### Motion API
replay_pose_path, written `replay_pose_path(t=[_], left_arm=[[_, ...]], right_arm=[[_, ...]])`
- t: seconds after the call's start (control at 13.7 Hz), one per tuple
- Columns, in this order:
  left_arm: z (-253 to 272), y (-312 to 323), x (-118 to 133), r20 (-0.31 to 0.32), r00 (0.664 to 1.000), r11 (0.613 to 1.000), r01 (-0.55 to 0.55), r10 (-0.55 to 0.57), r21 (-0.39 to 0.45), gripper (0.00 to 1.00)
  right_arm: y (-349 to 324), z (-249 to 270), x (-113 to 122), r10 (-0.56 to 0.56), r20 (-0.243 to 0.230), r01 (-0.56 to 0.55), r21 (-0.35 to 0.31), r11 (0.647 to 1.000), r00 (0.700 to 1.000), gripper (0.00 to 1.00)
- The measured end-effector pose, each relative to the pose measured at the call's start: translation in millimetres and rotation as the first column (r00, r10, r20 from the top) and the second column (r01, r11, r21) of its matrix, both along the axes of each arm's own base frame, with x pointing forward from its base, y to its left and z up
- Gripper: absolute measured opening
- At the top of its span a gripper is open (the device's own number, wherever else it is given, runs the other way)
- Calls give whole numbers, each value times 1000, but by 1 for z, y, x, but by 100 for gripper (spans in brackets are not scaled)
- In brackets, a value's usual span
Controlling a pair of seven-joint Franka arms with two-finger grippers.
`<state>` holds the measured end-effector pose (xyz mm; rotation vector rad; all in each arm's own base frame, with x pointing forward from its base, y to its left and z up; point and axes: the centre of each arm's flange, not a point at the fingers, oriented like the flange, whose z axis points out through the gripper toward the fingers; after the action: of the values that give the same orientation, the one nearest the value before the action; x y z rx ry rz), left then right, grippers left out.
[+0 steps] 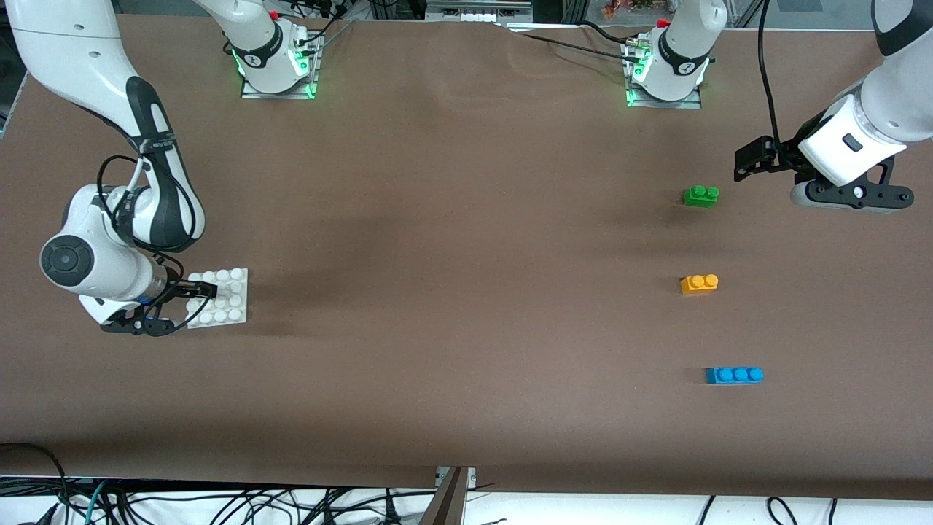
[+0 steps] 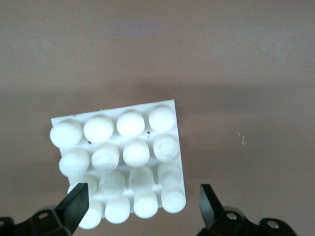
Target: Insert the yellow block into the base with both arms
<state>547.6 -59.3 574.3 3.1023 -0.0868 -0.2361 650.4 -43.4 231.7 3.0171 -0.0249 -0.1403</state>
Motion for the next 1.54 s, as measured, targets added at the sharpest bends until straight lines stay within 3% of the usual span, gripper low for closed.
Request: replay_pose_path(t=[0.88,1.54], left_arm=[[-1,4,-1,-16,1000,1000,-7,7,2,100],[-1,4,-1,-16,1000,1000,-7,7,2,100]], right_arm=[[3,-32,-4,14,26,-14,-1,1000,1000,100],[4,-39,-8,111,41,-111,5,994,993,100]])
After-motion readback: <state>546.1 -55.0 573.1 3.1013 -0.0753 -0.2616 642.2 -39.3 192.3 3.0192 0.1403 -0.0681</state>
